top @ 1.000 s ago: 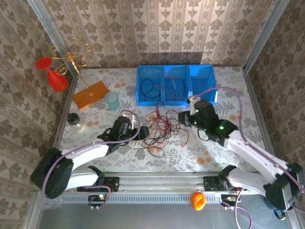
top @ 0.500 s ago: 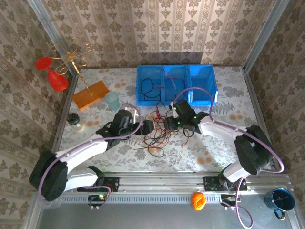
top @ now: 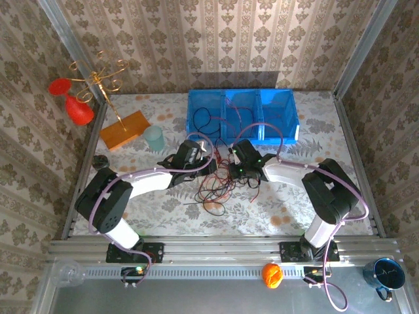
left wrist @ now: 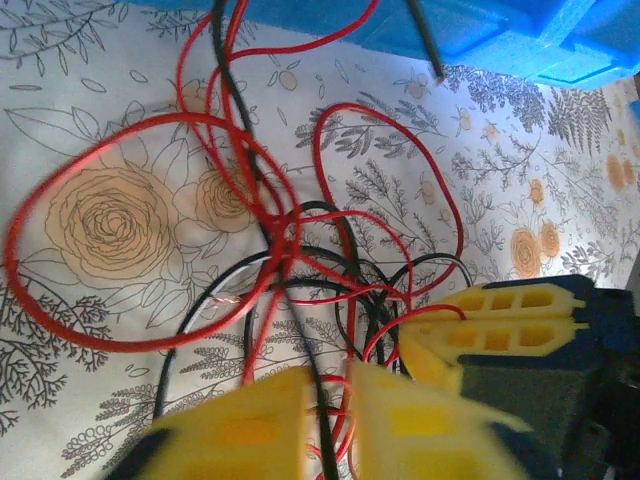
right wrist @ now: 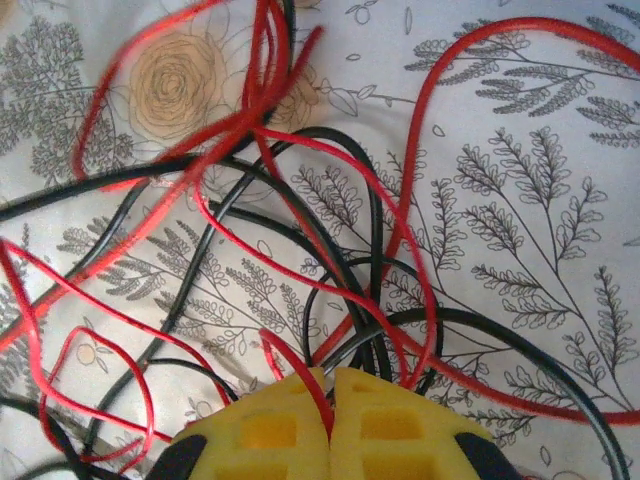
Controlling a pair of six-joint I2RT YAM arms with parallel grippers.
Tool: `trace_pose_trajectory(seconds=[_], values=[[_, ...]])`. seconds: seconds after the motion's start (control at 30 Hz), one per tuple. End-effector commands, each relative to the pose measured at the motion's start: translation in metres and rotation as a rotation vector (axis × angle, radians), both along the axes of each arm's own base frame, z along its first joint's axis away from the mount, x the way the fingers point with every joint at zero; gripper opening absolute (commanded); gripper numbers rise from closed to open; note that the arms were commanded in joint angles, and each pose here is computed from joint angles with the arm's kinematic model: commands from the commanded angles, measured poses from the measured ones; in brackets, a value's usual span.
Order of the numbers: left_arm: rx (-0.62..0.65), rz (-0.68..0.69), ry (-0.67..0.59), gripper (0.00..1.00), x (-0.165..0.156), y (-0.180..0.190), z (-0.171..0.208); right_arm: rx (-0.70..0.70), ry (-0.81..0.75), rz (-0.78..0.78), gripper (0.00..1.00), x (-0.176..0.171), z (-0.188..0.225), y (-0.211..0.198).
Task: Untangle the cables
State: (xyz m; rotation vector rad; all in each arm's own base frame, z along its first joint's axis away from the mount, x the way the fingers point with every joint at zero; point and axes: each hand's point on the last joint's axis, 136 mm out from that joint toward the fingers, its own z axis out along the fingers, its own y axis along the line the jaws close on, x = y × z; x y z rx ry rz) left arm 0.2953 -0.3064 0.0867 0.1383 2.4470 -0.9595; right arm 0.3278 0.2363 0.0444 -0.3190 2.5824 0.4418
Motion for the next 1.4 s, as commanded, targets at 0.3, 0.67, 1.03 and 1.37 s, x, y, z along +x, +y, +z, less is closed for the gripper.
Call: trace_pose_trajectory(seconds=[0.3, 0.67, 1.03, 1.37], values=[[-0.028, 0.015, -0.183, 0.0, -0.026, 0.048, 0.08, -0.085, -0.069, -0.2, 0.0, -0.022, 0.011, -0.071], [-0.071, 0.025, -0.326, 0.0, -0.04, 0.095, 0.159, -0.092, -0.078, -0.376, 0.0, -0.024, 0.021, -0.126], [-0.132, -0.049, -0.463, 0.0, -0.064, 0.108, 0.249, -0.114, -0.047, -0.46, 0.0, -0.023, 0.01, -0.149], [-0.262, -0.182, -0.446, 0.0, -0.074, 0.084, 0.261, 0.108, -0.098, -0.272, 0.3, -0.025, 0.048, -0.104]])
